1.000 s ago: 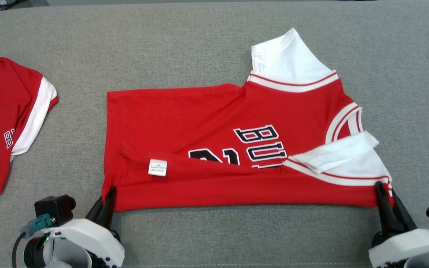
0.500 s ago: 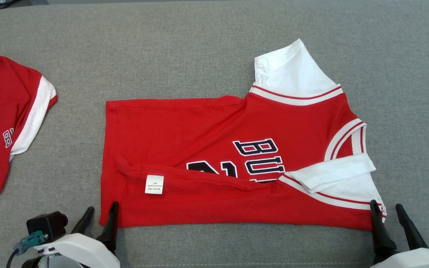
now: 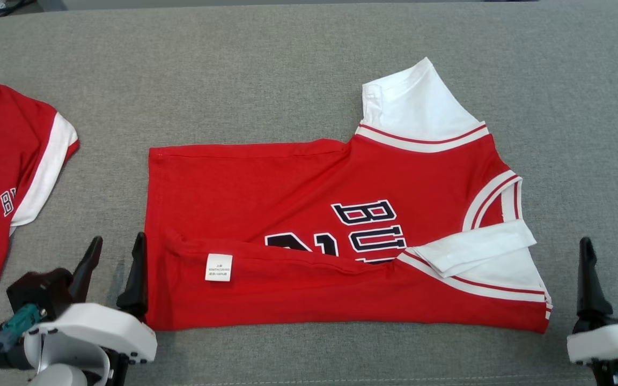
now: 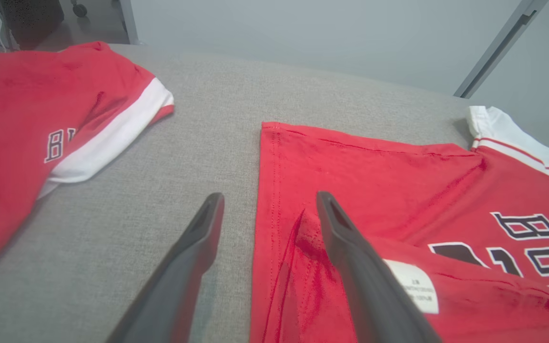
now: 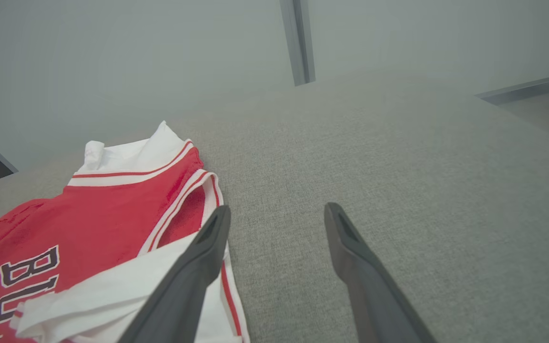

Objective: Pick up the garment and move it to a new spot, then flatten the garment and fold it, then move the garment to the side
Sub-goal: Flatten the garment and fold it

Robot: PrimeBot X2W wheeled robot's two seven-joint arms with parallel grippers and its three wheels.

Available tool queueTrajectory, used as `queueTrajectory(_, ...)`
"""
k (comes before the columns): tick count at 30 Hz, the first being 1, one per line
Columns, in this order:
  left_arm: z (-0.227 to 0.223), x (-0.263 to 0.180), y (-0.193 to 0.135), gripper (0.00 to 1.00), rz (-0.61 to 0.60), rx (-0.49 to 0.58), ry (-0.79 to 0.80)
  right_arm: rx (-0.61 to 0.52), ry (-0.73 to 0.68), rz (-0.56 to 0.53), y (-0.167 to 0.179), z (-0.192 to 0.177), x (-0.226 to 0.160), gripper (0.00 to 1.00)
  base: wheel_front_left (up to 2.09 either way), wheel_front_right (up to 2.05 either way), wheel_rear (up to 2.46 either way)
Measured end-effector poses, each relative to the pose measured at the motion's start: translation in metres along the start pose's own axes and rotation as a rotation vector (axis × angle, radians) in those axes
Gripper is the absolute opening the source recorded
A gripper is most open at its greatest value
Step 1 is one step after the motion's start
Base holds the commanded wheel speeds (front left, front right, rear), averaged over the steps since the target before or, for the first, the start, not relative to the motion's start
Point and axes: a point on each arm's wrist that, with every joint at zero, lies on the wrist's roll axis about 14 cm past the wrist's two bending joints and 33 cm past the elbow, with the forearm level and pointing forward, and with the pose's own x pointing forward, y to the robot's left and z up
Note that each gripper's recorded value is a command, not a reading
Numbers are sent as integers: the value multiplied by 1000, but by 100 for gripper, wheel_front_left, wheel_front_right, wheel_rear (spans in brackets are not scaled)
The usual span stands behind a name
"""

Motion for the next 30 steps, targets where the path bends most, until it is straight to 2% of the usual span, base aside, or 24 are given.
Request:
queueTrajectory(7,39,39,-26,100,-82,47,-67,-60,-84,82,16,46,54,100,0,0,0)
queueTrajectory(13,37,75,-44,100,-149,46,14,-127,-88,203,50,81,112,100,0,0,0)
queueTrajectory(14,31,86,-44,100,-154,46,46,-173,-51,238,59,81,129,100,0,0,0)
queueTrajectory(20,8,111,-37,100,-157,22,158,-252,55,343,93,72,173,100,0,0,0)
queueTrajectory(30,-5,140,-26,100,-160,18,219,-322,229,478,140,33,219,100,0,0,0)
